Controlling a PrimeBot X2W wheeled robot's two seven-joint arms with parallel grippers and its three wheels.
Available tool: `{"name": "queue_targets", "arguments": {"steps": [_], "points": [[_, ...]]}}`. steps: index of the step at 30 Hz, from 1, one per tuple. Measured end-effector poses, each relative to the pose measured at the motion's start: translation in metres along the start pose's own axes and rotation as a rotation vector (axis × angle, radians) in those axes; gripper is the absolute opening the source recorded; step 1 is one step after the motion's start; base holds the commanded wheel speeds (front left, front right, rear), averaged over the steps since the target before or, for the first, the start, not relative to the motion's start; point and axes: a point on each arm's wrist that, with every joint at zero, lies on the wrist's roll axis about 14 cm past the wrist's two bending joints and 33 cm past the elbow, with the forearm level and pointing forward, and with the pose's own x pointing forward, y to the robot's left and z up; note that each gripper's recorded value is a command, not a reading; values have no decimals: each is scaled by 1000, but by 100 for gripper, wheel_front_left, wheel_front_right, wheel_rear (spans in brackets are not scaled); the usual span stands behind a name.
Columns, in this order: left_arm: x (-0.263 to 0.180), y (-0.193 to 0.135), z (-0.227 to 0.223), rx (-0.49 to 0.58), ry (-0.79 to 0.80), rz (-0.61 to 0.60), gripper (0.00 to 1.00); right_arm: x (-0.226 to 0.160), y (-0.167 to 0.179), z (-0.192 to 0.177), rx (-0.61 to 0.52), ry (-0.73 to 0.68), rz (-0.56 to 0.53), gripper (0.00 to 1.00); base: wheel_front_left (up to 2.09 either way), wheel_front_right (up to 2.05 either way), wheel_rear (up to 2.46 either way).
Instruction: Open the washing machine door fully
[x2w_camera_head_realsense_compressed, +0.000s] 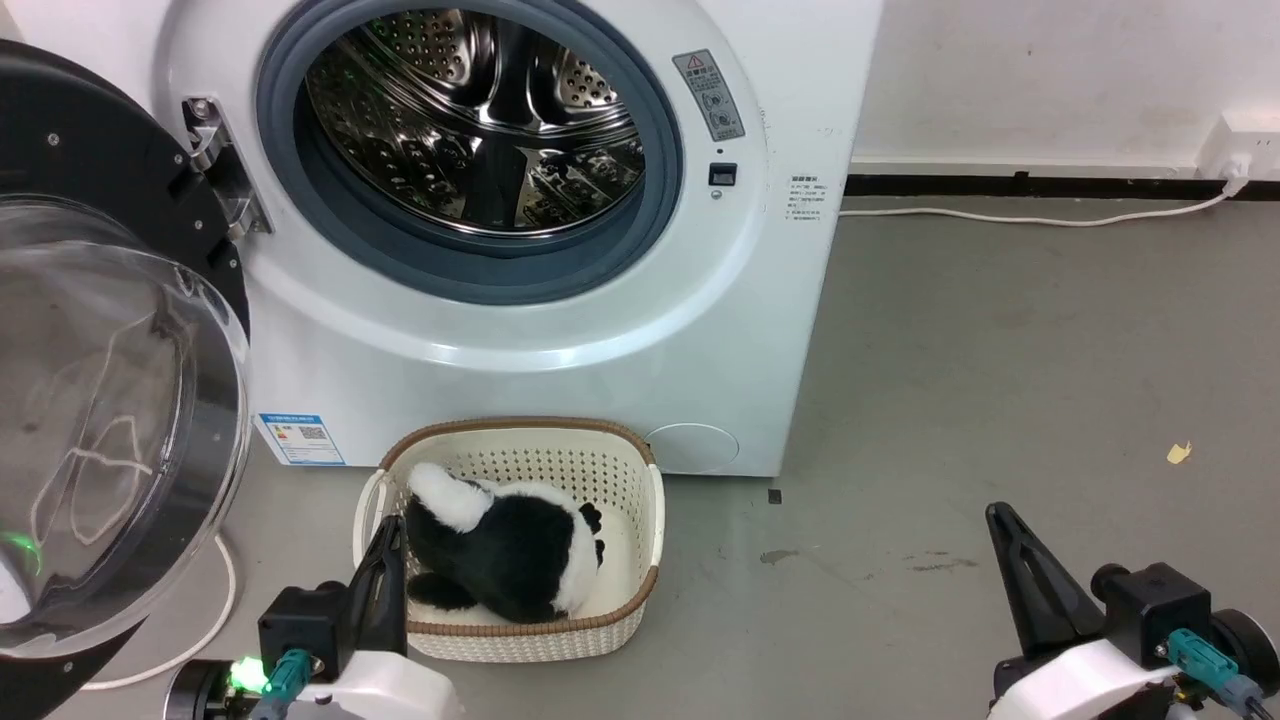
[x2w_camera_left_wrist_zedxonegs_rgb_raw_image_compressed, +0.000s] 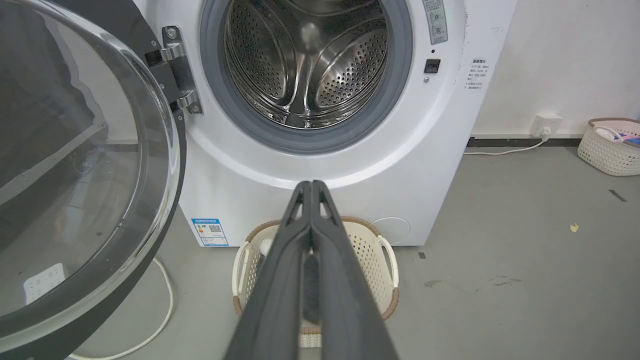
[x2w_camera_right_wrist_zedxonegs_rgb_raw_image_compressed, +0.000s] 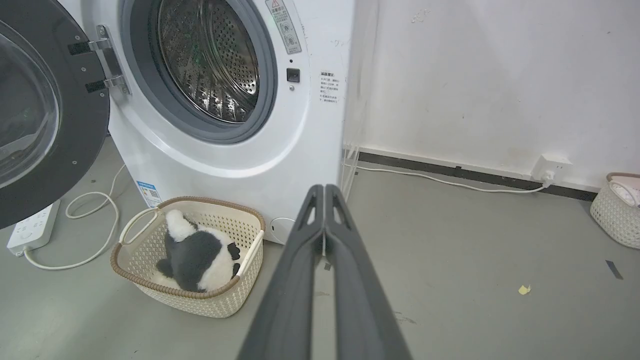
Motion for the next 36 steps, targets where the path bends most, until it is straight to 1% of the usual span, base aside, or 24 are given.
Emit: {"name": "queue_targets", "arguments": {"steps": [36], "points": [[5, 2, 4, 29, 21, 7, 0, 2, 2, -1, -20, 35, 7, 0, 0, 0, 0]]}}
